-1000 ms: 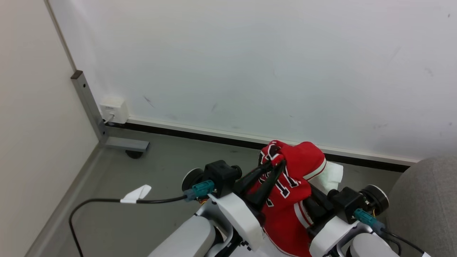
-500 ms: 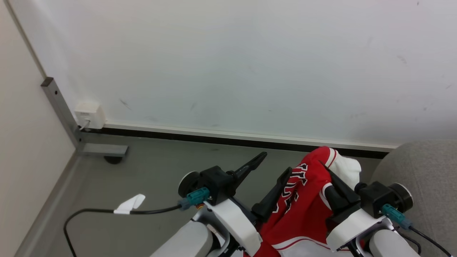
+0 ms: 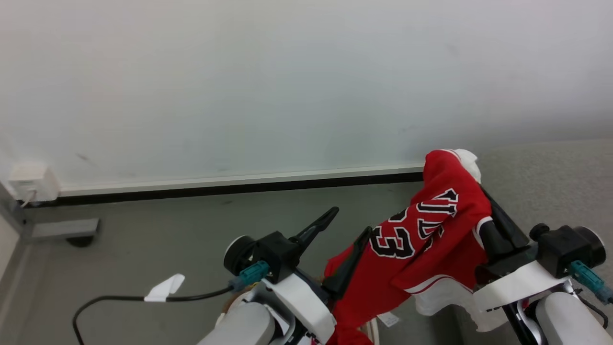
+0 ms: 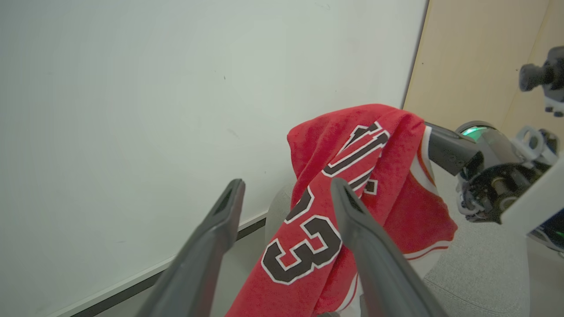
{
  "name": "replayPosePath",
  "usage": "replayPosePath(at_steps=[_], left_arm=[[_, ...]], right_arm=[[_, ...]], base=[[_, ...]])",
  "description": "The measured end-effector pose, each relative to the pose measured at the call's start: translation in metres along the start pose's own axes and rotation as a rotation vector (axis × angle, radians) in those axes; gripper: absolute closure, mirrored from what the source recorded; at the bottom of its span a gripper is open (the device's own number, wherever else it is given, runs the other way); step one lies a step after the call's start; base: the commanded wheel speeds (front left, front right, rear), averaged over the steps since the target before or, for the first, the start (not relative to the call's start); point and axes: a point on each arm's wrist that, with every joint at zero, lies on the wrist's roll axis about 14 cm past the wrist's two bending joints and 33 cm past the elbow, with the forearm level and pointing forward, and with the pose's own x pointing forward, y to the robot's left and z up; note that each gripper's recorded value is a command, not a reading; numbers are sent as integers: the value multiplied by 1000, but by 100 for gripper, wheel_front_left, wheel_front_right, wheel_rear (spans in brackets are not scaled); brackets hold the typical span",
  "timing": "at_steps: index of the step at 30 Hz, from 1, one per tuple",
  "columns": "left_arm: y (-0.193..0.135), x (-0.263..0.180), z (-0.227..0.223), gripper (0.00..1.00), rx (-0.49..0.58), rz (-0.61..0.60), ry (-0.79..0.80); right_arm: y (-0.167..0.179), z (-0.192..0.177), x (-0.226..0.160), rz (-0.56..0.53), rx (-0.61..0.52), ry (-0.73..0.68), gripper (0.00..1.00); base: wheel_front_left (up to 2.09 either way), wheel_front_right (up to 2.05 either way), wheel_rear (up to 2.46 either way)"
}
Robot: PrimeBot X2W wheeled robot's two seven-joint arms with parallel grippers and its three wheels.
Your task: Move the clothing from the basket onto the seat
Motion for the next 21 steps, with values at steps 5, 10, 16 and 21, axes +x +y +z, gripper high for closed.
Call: replayPosePath(at_steps=[5, 10, 16, 21], left_arm=[[-18, 15, -11, 0, -22, -61, 12], [-39, 31, -22, 0, -38, -131, 30], [-64, 47, -33, 0, -54, -218, 40], [-87, 59, -38, 0, -68, -296, 40]], right_arm=[[-39, 15, -26, -111, -30, -25, 100], [-74, 28, -56, -231, -47, -46, 100], [-102, 43, -91, -348, -60, -75, 100], [-121, 58, -117, -435, -69, -106, 100]], base=[[0, 0, 0], [0, 0, 0], [0, 0, 0], [0, 0, 0]])
